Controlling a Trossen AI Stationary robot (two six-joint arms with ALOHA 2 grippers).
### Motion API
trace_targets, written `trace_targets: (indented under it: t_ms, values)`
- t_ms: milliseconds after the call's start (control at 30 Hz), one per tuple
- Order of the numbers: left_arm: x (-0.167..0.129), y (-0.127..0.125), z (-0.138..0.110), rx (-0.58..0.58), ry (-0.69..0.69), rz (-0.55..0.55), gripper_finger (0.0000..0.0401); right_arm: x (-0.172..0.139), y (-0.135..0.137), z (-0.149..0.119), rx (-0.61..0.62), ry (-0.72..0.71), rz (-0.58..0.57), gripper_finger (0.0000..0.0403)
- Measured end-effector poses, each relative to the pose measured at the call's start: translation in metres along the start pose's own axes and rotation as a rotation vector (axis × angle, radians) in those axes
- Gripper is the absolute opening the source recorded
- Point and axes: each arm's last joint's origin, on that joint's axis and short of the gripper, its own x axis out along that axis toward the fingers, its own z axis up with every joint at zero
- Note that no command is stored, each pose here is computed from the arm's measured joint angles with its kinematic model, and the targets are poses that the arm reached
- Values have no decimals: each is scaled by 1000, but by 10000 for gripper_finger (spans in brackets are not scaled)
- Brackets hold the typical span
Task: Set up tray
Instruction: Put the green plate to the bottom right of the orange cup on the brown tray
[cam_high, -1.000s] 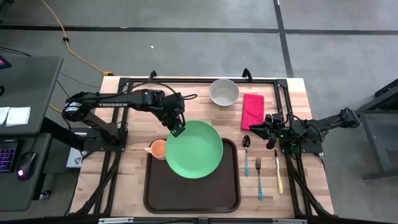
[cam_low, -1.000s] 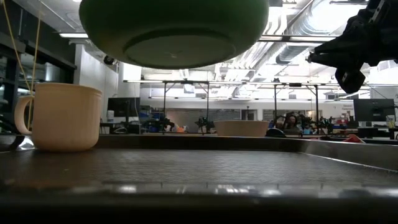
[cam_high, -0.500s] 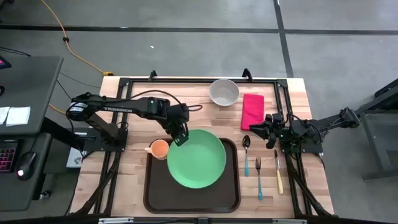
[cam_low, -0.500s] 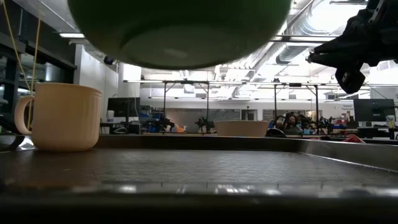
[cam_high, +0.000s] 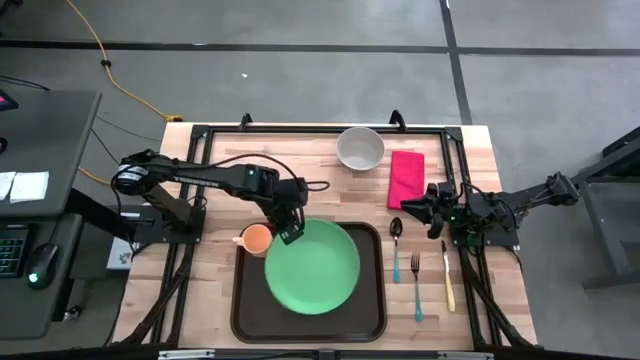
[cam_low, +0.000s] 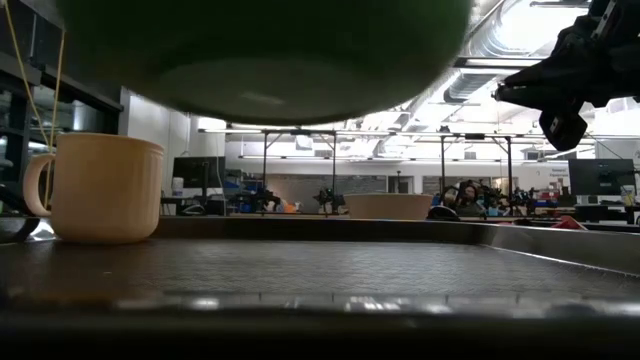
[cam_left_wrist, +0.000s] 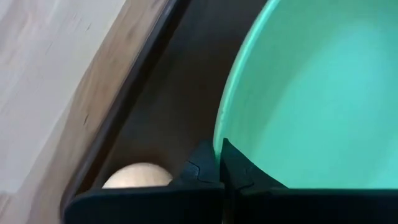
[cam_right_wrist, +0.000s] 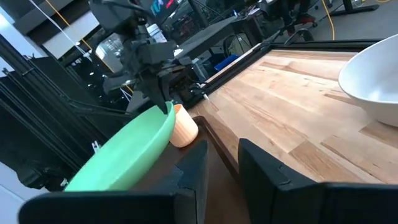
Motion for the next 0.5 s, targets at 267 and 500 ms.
trace_targets:
  t_ms: [267,500]
  values:
    - [3,-2,1,5,-2,-5,14,0,0,0,0,-6,-9,67]
    - [4,-7,-2,25,-3,-9,14,0,0,0,22,-6,-9,67]
